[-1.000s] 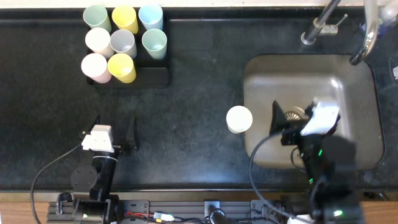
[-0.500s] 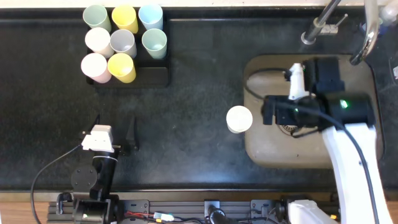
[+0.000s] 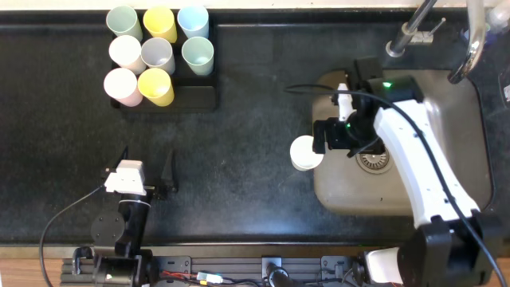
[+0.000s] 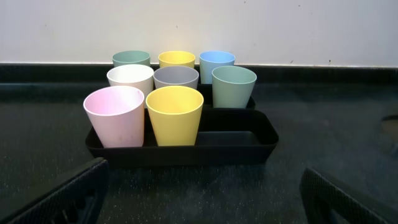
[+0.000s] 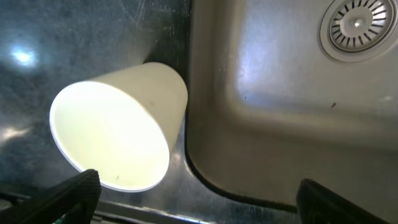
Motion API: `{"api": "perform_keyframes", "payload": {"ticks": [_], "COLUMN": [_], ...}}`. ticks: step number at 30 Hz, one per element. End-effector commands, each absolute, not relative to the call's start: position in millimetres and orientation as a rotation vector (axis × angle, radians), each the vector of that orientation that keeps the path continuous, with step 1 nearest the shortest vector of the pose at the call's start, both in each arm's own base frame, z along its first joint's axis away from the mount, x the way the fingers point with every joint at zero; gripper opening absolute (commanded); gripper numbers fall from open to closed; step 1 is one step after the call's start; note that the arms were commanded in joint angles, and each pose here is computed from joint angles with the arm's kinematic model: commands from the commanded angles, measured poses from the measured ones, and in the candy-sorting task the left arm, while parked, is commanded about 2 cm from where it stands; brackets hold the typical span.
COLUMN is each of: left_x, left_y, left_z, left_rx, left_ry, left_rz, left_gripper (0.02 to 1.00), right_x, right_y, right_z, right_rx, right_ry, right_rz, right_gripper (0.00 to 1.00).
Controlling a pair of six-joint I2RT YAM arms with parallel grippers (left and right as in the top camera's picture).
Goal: Store Cups
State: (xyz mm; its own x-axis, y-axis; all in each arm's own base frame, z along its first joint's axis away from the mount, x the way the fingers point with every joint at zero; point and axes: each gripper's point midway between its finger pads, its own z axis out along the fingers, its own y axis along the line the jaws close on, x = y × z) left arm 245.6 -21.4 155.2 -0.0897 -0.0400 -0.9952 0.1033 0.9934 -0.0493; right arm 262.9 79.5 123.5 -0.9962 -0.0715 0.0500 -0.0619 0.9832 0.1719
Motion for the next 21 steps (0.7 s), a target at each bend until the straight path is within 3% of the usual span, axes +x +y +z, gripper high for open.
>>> {"api": "perform_keyframes", "payload": {"ticks": [1, 21], "left_x": [245, 245], "left_y": [-24, -24], "left_z": [156, 156], "left_rx": [0.074, 0.074], "left_ry": [1.651, 1.651], "left_rz": [-0.118, -0.118], "left_gripper": [1.0, 1.0], "right_x": [275, 287], "right_y": [85, 103], "right_z": [115, 97], "right_rx": [0.131, 0.211], "right_ry": [-3.079, -3.086], "right_rz": [-0.209, -0.183], "right_gripper": [0.95, 0.395]}}
